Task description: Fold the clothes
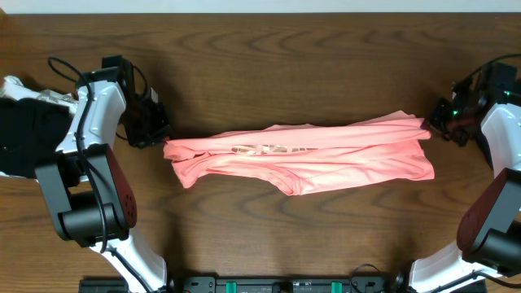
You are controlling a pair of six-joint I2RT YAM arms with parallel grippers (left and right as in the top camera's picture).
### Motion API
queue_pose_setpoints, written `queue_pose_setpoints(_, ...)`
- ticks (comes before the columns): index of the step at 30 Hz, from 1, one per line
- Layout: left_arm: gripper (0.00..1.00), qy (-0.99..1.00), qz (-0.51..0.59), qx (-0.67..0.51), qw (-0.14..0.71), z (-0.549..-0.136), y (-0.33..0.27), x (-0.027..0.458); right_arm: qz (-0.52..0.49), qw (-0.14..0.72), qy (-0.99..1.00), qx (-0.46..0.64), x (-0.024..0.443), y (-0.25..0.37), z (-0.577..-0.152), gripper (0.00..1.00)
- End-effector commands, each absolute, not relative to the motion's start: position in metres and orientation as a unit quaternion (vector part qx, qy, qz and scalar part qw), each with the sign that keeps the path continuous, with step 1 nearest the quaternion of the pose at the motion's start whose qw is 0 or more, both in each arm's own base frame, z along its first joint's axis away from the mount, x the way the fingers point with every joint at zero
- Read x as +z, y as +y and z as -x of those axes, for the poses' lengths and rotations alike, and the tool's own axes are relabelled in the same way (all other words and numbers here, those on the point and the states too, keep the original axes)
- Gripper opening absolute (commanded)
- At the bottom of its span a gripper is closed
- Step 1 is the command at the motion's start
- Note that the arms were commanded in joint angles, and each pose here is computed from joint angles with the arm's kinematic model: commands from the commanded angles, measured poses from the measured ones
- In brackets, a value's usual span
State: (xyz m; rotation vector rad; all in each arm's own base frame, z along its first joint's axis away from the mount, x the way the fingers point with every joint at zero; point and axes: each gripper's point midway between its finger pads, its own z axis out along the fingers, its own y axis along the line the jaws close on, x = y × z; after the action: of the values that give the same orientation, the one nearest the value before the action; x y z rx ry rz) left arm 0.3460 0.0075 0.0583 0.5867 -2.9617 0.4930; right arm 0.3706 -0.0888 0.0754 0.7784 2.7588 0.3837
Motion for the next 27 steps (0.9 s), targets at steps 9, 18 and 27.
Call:
queue_pose_setpoints(9, 0.06, -0.96, -0.202, 0.18, 0.07, -0.329, 0.001, 0.072, -0.275, 0.091, 0.954, 0.074, 0.077, -0.106, -0.345, 0.18)
queue_pose_setpoints(18, 0.11, -0.957, -0.207, 0.174, 0.104, -0.313, 0.0, 0.074, -0.275, 0.089, 0.954, 0.078, 0.077, -0.104, -0.345, 0.05)
queue_pose_setpoints(27, 0.12, -0.956, -0.208, 0.174, 0.109, -0.31, -0.001, 0.073, -0.092, 0.162, 0.94, 0.285, 0.11, -0.018, -0.38, 0.02)
